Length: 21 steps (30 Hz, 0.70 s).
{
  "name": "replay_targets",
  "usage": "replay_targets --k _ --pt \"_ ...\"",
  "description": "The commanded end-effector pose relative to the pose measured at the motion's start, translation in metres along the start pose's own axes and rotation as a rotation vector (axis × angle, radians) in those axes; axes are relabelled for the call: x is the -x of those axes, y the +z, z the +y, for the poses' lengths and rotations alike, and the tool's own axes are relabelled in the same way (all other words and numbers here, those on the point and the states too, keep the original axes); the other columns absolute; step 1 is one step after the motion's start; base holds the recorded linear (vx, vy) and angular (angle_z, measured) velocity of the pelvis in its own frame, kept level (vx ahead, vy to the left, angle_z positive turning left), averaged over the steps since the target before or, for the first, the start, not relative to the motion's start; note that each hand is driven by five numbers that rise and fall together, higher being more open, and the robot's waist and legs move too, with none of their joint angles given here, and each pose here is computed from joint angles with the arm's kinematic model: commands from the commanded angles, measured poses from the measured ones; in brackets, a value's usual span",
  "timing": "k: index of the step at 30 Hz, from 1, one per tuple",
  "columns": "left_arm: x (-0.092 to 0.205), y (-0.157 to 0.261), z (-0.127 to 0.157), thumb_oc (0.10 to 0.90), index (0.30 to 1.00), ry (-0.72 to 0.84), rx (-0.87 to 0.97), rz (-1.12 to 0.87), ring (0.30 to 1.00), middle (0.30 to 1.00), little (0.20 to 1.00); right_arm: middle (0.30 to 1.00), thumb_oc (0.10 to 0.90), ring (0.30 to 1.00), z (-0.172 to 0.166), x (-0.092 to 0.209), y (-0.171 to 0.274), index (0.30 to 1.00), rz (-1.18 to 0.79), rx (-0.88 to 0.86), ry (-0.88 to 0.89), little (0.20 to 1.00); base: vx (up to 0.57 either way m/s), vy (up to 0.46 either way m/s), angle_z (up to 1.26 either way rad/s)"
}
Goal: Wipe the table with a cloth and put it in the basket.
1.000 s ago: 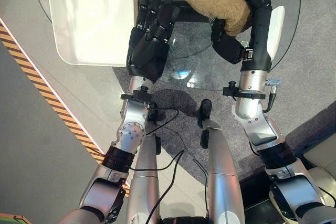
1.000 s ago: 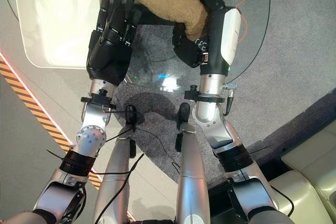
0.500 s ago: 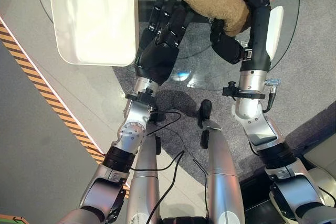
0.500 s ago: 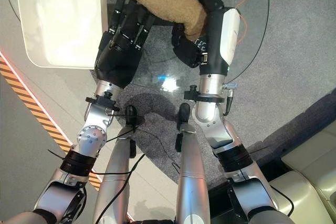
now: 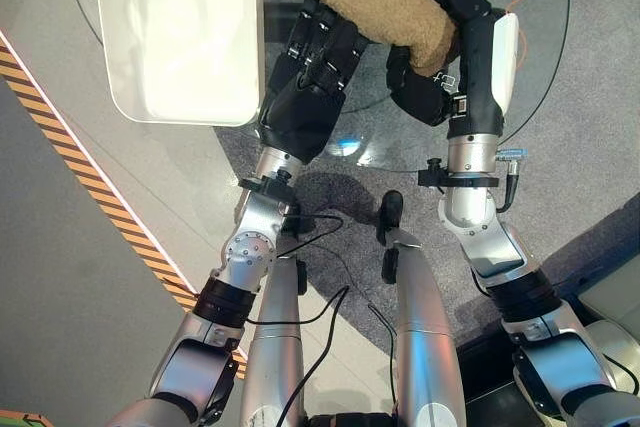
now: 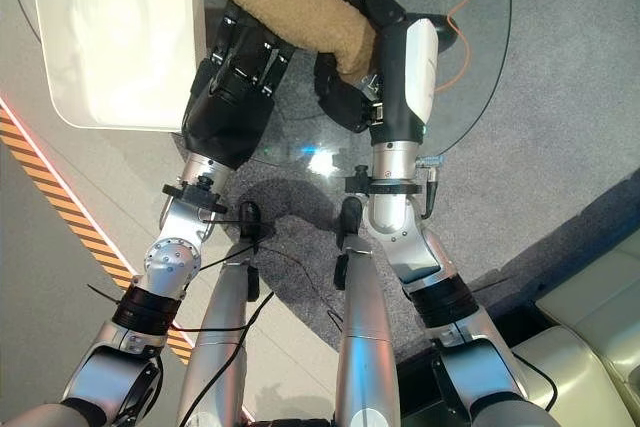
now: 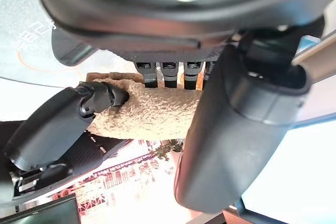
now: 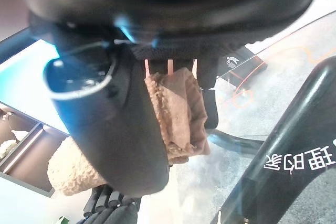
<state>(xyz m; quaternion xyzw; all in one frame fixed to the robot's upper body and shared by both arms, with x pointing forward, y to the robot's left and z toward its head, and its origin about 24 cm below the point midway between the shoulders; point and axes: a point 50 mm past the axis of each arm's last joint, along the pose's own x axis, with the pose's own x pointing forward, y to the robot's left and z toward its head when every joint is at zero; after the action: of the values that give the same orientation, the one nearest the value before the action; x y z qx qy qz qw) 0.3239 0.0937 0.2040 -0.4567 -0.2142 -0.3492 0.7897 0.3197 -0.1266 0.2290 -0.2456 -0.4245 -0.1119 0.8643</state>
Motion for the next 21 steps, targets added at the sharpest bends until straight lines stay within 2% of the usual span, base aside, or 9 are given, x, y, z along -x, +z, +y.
replay_targets --k 1,12,21 --pt "-0.023 0.005 -0.072 0.8 0.9 -0.452 0.032 -0.032 0.9 0.9 0.9 0.3 0.1 0.3 0.001 -0.027 0.063 0.3 -0.283 -0.141 -0.046 0.2 0.0 0.0 0.0" --pt "-0.022 0.003 -0.077 0.8 0.9 -0.49 0.034 -0.017 0.9 0.9 0.9 0.3 0.1 0.3 -0.001 -0.027 0.056 0.3 -0.261 -0.121 -0.058 0.2 0.0 0.0 0.0" --pt "-0.022 0.004 -0.078 0.8 0.9 -0.521 0.048 -0.023 0.9 0.9 0.9 0.3 0.1 0.3 0.008 -0.024 0.048 0.3 -0.219 -0.093 0.016 0.2 0.0 0.0 0.0"
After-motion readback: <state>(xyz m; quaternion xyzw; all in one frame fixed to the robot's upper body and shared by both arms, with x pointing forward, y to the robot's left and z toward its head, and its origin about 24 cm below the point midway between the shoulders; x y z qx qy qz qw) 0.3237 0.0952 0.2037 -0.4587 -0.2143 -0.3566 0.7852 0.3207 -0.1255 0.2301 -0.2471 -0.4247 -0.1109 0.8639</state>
